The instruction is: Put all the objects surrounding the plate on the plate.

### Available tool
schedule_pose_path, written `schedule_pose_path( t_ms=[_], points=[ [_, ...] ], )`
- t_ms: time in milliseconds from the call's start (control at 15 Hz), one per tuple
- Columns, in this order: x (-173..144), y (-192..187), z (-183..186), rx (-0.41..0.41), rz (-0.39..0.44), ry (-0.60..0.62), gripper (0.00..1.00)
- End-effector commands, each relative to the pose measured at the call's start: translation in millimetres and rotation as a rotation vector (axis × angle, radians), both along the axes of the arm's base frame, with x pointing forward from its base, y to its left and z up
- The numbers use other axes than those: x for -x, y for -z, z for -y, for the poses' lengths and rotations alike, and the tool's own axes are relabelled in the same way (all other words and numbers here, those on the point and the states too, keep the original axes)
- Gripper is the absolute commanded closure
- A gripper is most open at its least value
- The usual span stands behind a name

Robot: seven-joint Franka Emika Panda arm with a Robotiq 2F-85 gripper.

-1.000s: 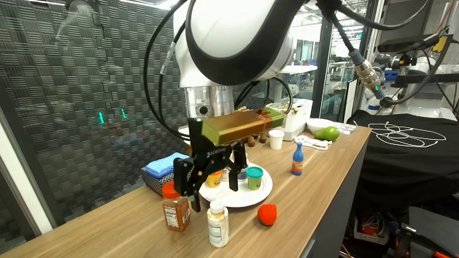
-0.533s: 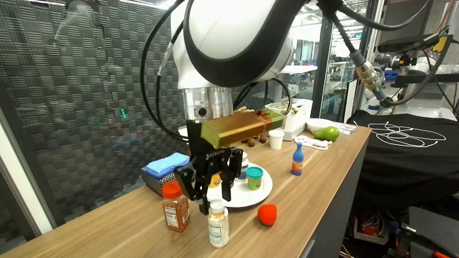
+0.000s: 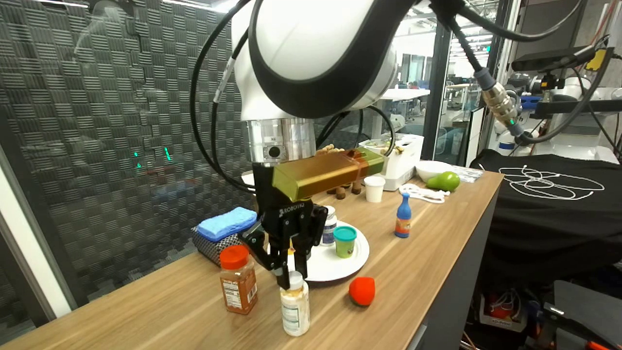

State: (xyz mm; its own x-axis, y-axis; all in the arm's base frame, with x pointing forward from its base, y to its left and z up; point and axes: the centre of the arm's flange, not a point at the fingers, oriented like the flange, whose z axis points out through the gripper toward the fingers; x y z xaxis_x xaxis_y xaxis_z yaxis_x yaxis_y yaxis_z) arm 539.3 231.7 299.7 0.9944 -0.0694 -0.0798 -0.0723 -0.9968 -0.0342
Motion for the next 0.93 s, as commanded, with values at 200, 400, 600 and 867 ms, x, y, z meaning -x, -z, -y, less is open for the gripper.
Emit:
schedule_pose_path(
  t_ms=[200,400,600,867],
  points=[
    [-11,-33,14,-0.033,0.081,0.031,0.87],
    [-24,-49,36,-0.030,0.148,0.097,0.87],
    [-39,-54,63,-0.019,0.185,0.177,0.87],
    [-52,-46,92,-0.002,0.178,0.263,0.87]
  ],
)
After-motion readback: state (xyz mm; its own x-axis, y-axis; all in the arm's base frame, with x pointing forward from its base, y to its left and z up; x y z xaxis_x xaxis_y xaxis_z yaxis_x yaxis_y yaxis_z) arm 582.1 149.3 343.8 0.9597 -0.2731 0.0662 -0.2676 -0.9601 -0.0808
